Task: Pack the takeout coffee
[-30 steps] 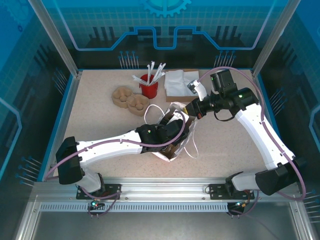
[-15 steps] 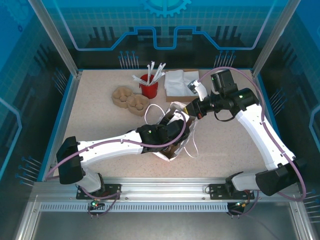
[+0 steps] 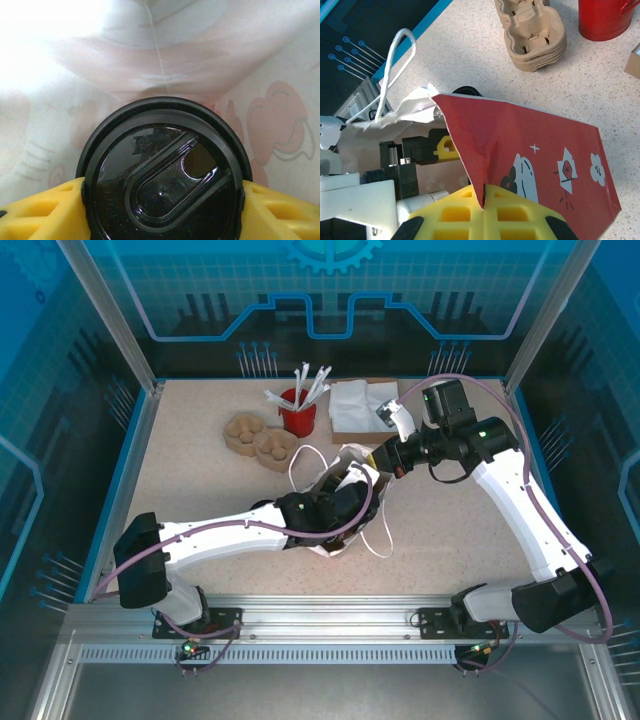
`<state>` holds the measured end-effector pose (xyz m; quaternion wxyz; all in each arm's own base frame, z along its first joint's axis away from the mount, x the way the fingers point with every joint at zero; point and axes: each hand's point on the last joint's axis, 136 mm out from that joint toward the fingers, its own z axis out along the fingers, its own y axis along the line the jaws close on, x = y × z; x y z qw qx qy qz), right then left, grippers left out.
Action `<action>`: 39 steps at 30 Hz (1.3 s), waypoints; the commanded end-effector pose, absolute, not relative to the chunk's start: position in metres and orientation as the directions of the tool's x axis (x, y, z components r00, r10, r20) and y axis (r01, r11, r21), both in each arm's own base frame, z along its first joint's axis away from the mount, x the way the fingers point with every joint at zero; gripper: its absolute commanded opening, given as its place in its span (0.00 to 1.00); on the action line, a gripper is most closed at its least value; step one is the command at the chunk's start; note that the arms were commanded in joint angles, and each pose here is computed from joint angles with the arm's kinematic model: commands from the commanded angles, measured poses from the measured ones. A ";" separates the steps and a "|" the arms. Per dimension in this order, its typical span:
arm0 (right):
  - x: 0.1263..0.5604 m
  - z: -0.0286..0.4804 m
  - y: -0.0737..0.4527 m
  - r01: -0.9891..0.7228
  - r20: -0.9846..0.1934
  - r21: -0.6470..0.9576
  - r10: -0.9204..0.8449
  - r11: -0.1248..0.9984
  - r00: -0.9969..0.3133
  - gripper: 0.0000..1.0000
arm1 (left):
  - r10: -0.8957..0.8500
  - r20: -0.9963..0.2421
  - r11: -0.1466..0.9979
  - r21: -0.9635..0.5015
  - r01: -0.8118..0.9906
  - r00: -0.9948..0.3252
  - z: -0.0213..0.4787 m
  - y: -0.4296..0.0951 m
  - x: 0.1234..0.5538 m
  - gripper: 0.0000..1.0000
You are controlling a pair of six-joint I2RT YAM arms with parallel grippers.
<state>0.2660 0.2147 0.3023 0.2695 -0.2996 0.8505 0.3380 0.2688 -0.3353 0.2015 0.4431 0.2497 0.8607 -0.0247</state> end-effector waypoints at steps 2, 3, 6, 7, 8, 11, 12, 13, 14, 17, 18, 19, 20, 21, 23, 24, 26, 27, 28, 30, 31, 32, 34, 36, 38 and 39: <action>0.245 0.322 0.227 -0.725 -0.684 0.471 -0.311 0.503 -0.660 0.00 | 0.410 -0.779 0.875 0.190 0.445 -0.474 0.192 -0.333 0.271 0.62; 0.245 0.322 0.227 -0.724 -0.684 0.472 -0.309 0.504 -0.661 0.00 | 0.408 -0.779 0.876 0.188 0.444 -0.476 0.191 -0.332 0.271 0.62; 0.245 0.321 0.227 -0.720 -0.681 0.474 -0.307 0.507 -0.664 0.00 | 0.396 -0.788 0.878 0.175 0.445 -0.471 0.194 -0.331 0.269 0.62; 0.246 0.321 0.226 -0.719 -0.682 0.472 -0.305 0.510 -0.665 0.00 | 0.394 -0.790 0.879 0.172 0.446 -0.471 0.195 -0.330 0.268 0.62; 0.246 0.321 0.226 -0.717 -0.680 0.473 -0.305 0.513 -0.667 0.00 | 0.391 -0.793 0.879 0.172 0.444 -0.466 0.198 -0.329 0.268 0.62; 0.247 0.319 0.225 -0.711 -0.678 0.471 -0.302 0.522 -0.671 0.00 | 0.393 -0.798 0.878 0.179 0.444 -0.457 0.205 -0.328 0.269 0.62; 0.248 0.319 0.224 -0.708 -0.678 0.470 -0.298 0.527 -0.672 0.00 | 0.392 -0.801 0.878 0.179 0.443 -0.453 0.209 -0.328 0.269 0.62; 0.249 0.318 0.224 -0.707 -0.678 0.469 -0.297 0.530 -0.672 0.00 | 0.389 -0.805 0.879 0.178 0.442 -0.449 0.212 -0.327 0.269 0.61; 0.250 0.318 0.223 -0.704 -0.678 0.469 -0.293 0.533 -0.674 0.00 | 0.386 -0.808 0.880 0.178 0.440 -0.445 0.217 -0.326 0.269 0.62; 0.254 0.318 0.222 -0.706 -0.686 0.455 -0.293 0.543 -0.666 0.00 | 0.377 -0.818 0.884 0.178 0.433 -0.434 0.227 -0.324 0.269 0.62; 0.255 0.317 0.221 -0.711 -0.687 0.447 -0.301 0.543 -0.661 0.00 | 0.375 -0.821 0.884 0.178 0.432 -0.430 0.231 -0.323 0.269 0.61; 0.255 0.316 0.221 -0.715 -0.686 0.441 -0.309 0.542 -0.658 0.00 | 0.374 -0.823 0.885 0.179 0.429 -0.428 0.233 -0.322 0.268 0.61; 0.256 0.315 0.220 -0.718 -0.685 0.435 -0.317 0.544 -0.655 0.00 | 0.371 -0.826 0.886 0.179 0.428 -0.424 0.236 -0.321 0.268 0.61; 0.257 0.313 0.219 -0.715 -0.681 0.435 -0.320 0.547 -0.659 0.00 | 0.371 -0.828 0.886 0.181 0.426 -0.420 0.237 -0.320 0.267 0.61; 0.260 0.312 0.217 -0.711 -0.678 0.443 -0.316 0.546 -0.664 0.00 | 0.371 -0.828 0.887 0.182 0.425 -0.420 0.238 -0.319 0.266 0.61; 0.261 0.312 0.217 -0.711 -0.679 0.445 -0.311 0.545 -0.664 0.00 | 0.373 -0.828 0.887 0.185 0.423 -0.420 0.238 -0.318 0.265 0.61; 0.263 0.312 0.216 -0.709 -0.679 0.450 -0.307 0.543 -0.667 0.00 | 0.372 -0.825 0.889 0.185 0.420 -0.425 0.236 -0.317 0.263 0.61; 0.263 0.313 0.216 -0.709 -0.680 0.453 -0.305 0.541 -0.667 0.00 | 0.369 -0.824 0.891 0.183 0.415 -0.431 0.235 -0.315 0.262 0.61; 0.264 0.313 0.216 -0.709 -0.679 0.455 -0.305 0.539 -0.668 0.00 | 0.368 -0.823 0.892 0.181 0.415 -0.432 0.233 -0.315 0.261 0.61; 0.264 0.313 0.216 -0.711 -0.680 0.456 -0.307 0.535 -0.666 0.00 | 0.367 -0.824 0.892 0.181 0.413 -0.432 0.232 -0.315 0.260 0.61; 0.263 0.313 0.217 -0.712 -0.678 0.462 -0.307 0.530 -0.668 0.00 | 0.369 -0.823 0.893 0.184 0.411 -0.433 0.230 -0.315 0.261 0.61; 0.264 0.313 0.217 -0.711 -0.676 0.466 -0.306 0.527 -0.670 0.00 | 0.371 -0.821 0.893 0.187 0.410 -0.433 0.228 -0.315 0.261 0.61; 0.263 0.314 0.218 -0.712 -0.676 0.474 -0.304 0.517 -0.671 0.00 | 0.375 -0.819 0.892 0.192 0.408 -0.434 0.225 -0.315 0.262 0.61; 0.263 0.315 0.218 -0.713 -0.676 0.480 -0.302 0.510 -0.672 0.00 | 0.375 -0.821 0.892 0.193 0.409 -0.430 0.223 -0.316 0.262 0.61; 0.263 0.315 0.219 -0.714 -0.675 0.487 -0.301 0.503 -0.673 0.00 | 0.381 -0.820 0.890 0.201 0.409 -0.428 0.222 -0.316 0.263 0.61; 0.262 0.314 0.219 -0.713 -0.673 0.492 -0.301 0.499 -0.675 0.00 | 0.385 -0.819 0.889 0.206 0.408 -0.425 0.221 -0.317 0.264 0.61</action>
